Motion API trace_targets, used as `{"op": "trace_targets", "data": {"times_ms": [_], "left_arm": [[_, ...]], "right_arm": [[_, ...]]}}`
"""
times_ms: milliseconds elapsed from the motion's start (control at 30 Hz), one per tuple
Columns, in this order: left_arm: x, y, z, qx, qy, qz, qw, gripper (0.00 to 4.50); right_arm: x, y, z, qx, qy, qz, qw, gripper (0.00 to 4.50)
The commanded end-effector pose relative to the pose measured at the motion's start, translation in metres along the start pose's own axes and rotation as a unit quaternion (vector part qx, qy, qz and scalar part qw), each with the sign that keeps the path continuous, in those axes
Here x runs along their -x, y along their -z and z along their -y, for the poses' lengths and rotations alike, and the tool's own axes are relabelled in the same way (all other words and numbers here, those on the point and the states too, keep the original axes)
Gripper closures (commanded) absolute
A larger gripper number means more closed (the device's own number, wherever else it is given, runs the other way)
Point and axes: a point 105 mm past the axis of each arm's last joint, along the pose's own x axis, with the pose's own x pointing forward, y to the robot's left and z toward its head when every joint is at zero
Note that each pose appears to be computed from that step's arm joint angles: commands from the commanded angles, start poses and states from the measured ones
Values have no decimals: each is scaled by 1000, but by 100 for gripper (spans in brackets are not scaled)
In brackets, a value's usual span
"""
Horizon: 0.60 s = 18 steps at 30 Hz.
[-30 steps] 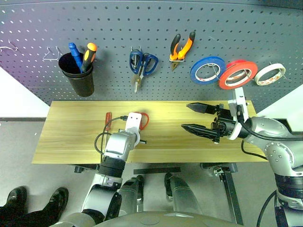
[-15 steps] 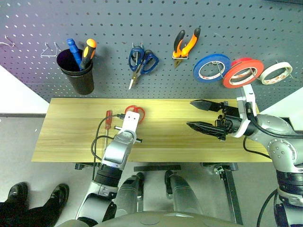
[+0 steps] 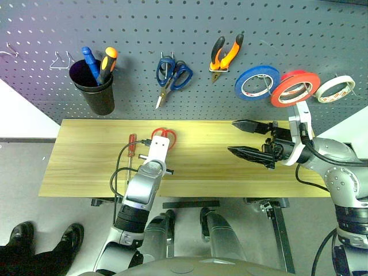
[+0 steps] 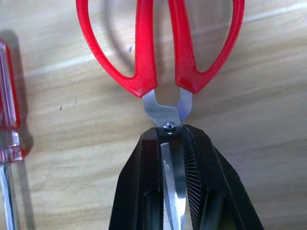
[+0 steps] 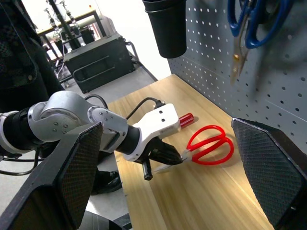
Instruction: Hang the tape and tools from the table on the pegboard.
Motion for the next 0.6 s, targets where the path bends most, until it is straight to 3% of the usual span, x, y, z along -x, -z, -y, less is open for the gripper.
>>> {"op": "trace_targets", "data": {"times_ms": [33,300,600], "left_arm": [[6,-17,4,10,19,37,999,425],[-1,-38,3,-49,64,103,991,425],[6,-31,10,-51,109,94,988,425]], "right_arm": [[-1,-8,-2,18,-8,9,1000,0],[-1,-9,-1,15,-13,9,1000,0],[-2,-9,2,14,-11,7,1000,0]]}}
